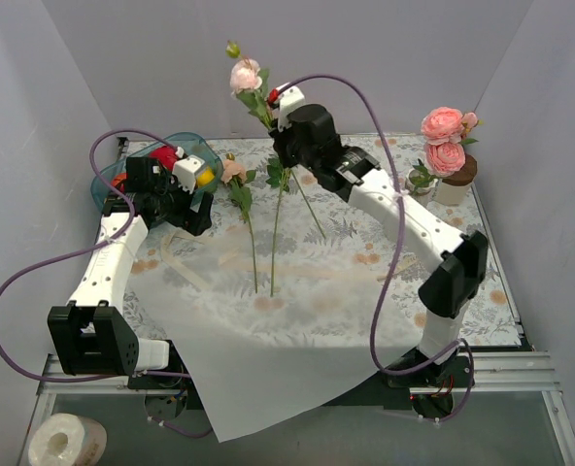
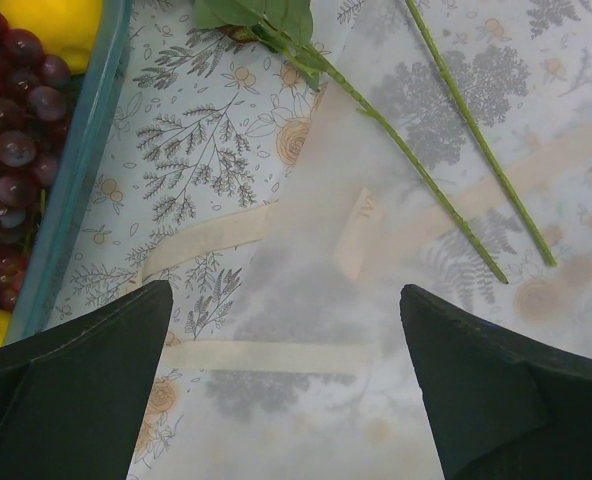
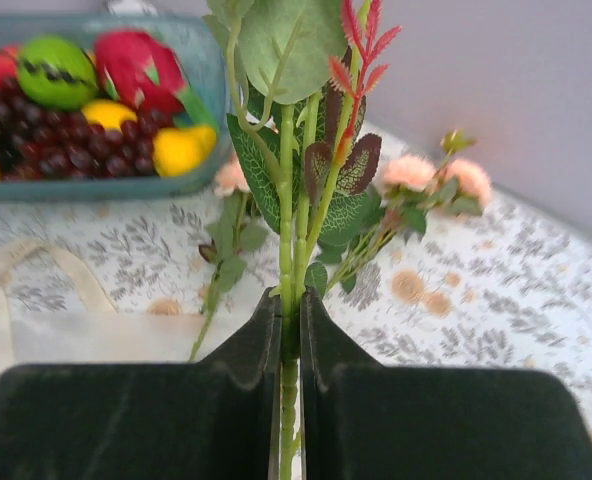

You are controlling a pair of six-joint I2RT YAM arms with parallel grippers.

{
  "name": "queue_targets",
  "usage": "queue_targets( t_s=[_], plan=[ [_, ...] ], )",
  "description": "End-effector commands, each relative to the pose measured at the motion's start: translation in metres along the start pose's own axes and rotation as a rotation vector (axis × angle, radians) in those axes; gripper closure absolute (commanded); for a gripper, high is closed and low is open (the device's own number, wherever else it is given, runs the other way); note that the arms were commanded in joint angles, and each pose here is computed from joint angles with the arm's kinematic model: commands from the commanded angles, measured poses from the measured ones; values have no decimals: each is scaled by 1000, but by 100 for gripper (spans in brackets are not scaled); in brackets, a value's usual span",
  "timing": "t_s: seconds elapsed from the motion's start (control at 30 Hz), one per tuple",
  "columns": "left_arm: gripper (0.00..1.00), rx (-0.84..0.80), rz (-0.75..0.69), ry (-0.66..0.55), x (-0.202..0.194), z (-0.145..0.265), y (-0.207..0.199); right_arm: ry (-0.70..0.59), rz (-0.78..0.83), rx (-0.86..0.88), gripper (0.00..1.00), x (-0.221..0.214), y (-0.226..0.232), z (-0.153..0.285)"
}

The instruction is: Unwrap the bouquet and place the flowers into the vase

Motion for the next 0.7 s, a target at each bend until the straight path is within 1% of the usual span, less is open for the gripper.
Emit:
queue_targets(
  t_s=[0.0,0.03,0.1,0.13,0.17,0.2,0.27,0.33,0.5,0.53,0.57,0.6,0.63,0.67],
  plan=[
    [2,7,-6,-49,17,12,0,-290,31,18,99,101,-7,76],
    [2,10,1,-48,18,12,1,-342,28,23,99,118,-10,100],
    [2,1,15,-32,16,9,1,-382,46,27,99,127,-12,121],
    [2,5,26,-30,17,9,2,-436,45,28,99,141,-15,147],
    [2,-2,33,-20,16,9,1,-434,56,21,99,136,-18,153],
    [2,-14,41,-13,15,7,0,-479,64,16,99,146,-22,177],
    [2,-20,50,-12,15,8,-1,-505,74,-1,99,147,-29,198],
    [2,-20,52,-13,16,9,-1,-544,69,-38,99,145,-40,228],
    [2,-13,47,-28,23,14,0,-669,36,-140,99,141,-67,292],
    [2,-13,46,-32,24,15,0,-674,45,-169,99,138,-73,296],
    [2,-10,41,-38,25,16,0,-708,36,-189,99,141,-77,305],
    [2,-11,42,-40,25,16,-1,-745,15,-240,99,141,-88,322],
    [2,-7,39,-44,26,17,-1,-736,21,-272,99,130,-92,316],
    [2,-6,37,-53,27,18,-1,-754,25,-307,99,129,-98,322]
  ],
)
Point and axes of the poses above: each gripper's point midway between its finger pads, its own z axis back along the fingers, its own y axis along the line the jaws close on, x = y × z, the point moved 2 cm from there along z, back along the fingers, and after that the axes turned 5 degrees about -z, right-handed, at the moved point
